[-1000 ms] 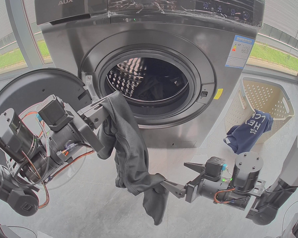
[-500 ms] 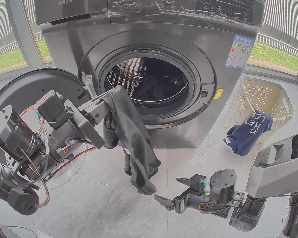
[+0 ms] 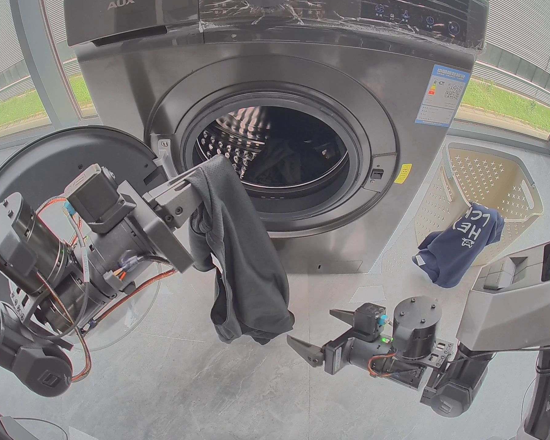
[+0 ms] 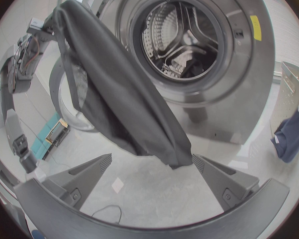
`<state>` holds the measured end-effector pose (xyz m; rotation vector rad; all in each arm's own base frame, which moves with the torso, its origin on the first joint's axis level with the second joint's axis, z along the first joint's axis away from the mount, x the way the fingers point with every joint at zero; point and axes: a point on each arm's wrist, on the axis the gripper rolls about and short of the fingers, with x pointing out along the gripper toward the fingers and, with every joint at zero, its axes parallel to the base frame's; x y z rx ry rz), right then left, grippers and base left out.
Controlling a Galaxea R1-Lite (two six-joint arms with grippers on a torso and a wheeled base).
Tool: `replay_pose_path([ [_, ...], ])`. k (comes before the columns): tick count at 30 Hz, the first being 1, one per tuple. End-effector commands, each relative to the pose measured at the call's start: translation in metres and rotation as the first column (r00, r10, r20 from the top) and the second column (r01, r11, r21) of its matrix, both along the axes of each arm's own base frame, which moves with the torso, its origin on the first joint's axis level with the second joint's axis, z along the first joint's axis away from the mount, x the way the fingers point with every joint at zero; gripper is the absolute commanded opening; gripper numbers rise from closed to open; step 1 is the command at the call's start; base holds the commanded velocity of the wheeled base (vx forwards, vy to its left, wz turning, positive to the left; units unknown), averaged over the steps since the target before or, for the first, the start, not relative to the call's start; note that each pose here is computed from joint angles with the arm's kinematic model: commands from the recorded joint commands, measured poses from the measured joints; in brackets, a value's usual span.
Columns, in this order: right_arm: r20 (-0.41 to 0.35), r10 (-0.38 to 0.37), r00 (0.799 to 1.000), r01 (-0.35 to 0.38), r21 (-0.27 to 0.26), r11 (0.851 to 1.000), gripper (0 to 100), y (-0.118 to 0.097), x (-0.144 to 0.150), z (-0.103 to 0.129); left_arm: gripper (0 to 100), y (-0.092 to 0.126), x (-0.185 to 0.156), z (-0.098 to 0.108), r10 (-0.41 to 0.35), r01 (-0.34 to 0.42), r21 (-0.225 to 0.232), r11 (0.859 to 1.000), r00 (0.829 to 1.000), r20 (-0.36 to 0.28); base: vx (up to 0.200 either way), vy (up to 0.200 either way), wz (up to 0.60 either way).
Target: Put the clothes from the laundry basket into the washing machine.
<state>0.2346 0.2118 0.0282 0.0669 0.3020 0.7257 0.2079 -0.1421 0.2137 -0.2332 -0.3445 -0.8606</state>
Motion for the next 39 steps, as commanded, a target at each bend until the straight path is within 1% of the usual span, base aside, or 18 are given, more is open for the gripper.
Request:
replay_pose_path([
  [1, 0.106, 0.022, 0.994, -0.032, 0.094, 0.995, 100, 0.026, 0.016, 0.024, 0, -0.001, -0.002, -0.001, -0.008, 0.008, 0.003, 1.000, 1.000, -0.003, 0.000, 0.000, 0.00],
  [3, 0.133, 0.053, 0.990, -0.068, 0.116, 0.991, 100, 0.039, 0.013, 0.030, 0, 0.000, -0.003, 0.000, -0.007, 0.007, 0.003, 1.000, 1.000, 0.003, 0.000, 0.000, 0.00],
  [7, 0.159, 0.090, 0.983, -0.112, 0.140, 0.984, 100, 0.055, 0.010, 0.035, 0, 0.000, -0.005, 0.000, -0.010, 0.010, 0.002, 1.000, 1.000, 0.003, 0.000, 0.000, 0.00],
  [14, 0.196, 0.111, 0.974, -0.142, 0.150, 0.978, 100, 0.071, 0.015, 0.040, 0, 0.000, -0.004, 0.001, -0.010, 0.010, 0.001, 1.000, 1.000, 0.005, 0.000, 0.000, 0.00],
  [17, 0.190, 0.110, 0.976, -0.138, 0.141, 0.980, 100, 0.073, 0.018, 0.036, 0, 0.000, -0.005, 0.001, -0.010, 0.010, 0.000, 1.000, 1.000, 0.007, 0.000, 0.000, 0.00],
  [20, 0.205, 0.097, 0.974, -0.129, 0.144, 0.981, 100, 0.078, 0.028, 0.034, 0, 0.000, -0.005, 0.002, -0.012, 0.012, -0.002, 1.000, 1.000, 0.009, 0.000, 0.000, 0.00],
  [22, 0.208, 0.097, 0.973, -0.129, 0.146, 0.981, 100, 0.078, 0.029, 0.035, 0, 0.000, -0.005, 0.002, -0.012, 0.012, -0.001, 1.000, 1.000, 0.008, 0.000, 0.000, 0.00],
  [25, 0.225, 0.071, 0.972, -0.109, 0.162, 0.981, 100, 0.082, 0.044, 0.034, 0, -0.001, -0.010, 0.004, -0.029, 0.029, -0.006, 1.000, 0.999, 0.017, 0.000, 0.000, 0.00],
  [28, 0.232, 0.062, 0.971, -0.102, 0.168, 0.981, 100, 0.084, 0.050, 0.035, 0, -0.003, -0.013, 0.006, -0.044, 0.044, -0.010, 0.999, 0.999, 0.026, 0.000, 0.000, 0.00],
  [34, 0.232, 0.055, 0.971, -0.095, 0.166, 0.982, 100, 0.090, 0.059, 0.026, 0, -0.003, -0.015, 0.008, -0.049, 0.050, -0.013, 0.999, 0.998, 0.031, 0.000, 0.000, 0.00],
  [39, 0.237, 0.037, 0.971, -0.079, 0.171, 0.982, 100, 0.091, 0.068, 0.022, 0, -0.003, -0.015, 0.010, -0.051, 0.051, -0.019, 0.999, 0.998, 0.035, 0.000, 0.000, 0.00],
])
